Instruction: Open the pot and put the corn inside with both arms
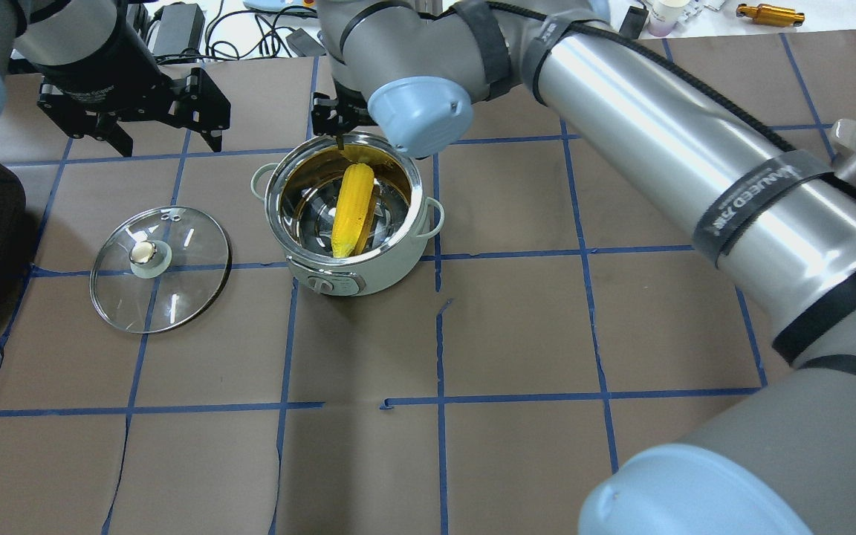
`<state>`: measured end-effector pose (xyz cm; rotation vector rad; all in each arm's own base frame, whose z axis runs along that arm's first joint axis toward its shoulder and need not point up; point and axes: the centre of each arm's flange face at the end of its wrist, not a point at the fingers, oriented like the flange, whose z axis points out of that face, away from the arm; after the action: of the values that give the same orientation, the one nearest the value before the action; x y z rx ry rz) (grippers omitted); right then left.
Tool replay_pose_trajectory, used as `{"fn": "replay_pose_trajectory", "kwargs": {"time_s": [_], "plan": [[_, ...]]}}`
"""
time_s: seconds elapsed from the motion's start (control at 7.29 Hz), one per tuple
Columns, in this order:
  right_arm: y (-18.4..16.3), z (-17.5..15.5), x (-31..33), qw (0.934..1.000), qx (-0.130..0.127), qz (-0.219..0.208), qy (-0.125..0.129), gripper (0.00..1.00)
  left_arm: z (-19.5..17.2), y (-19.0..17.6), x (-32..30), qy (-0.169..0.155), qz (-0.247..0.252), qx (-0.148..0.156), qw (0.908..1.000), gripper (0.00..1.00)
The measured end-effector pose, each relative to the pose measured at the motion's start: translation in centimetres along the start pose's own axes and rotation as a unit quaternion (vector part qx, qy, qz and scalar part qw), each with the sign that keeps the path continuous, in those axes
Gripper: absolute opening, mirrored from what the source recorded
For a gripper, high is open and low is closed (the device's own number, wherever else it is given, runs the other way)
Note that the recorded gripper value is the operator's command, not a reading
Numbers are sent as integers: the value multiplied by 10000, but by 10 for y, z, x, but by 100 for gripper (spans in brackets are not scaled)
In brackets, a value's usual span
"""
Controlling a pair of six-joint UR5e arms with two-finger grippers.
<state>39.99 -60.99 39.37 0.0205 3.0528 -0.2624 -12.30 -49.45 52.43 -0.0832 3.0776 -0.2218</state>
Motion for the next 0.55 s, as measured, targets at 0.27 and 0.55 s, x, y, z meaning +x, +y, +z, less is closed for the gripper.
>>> {"fn": "replay_pose_trajectory", "kwargs": {"time_s": [0.27, 0.55], "plan": [[-25, -45, 106, 9991, -219, 275, 221, 100, -1, -2, 0, 10, -3, 55, 10000, 100], [-7, -73, 212, 9981, -415, 310, 348, 100, 2, -7, 2, 76, 29, 58, 10000, 100]]}}
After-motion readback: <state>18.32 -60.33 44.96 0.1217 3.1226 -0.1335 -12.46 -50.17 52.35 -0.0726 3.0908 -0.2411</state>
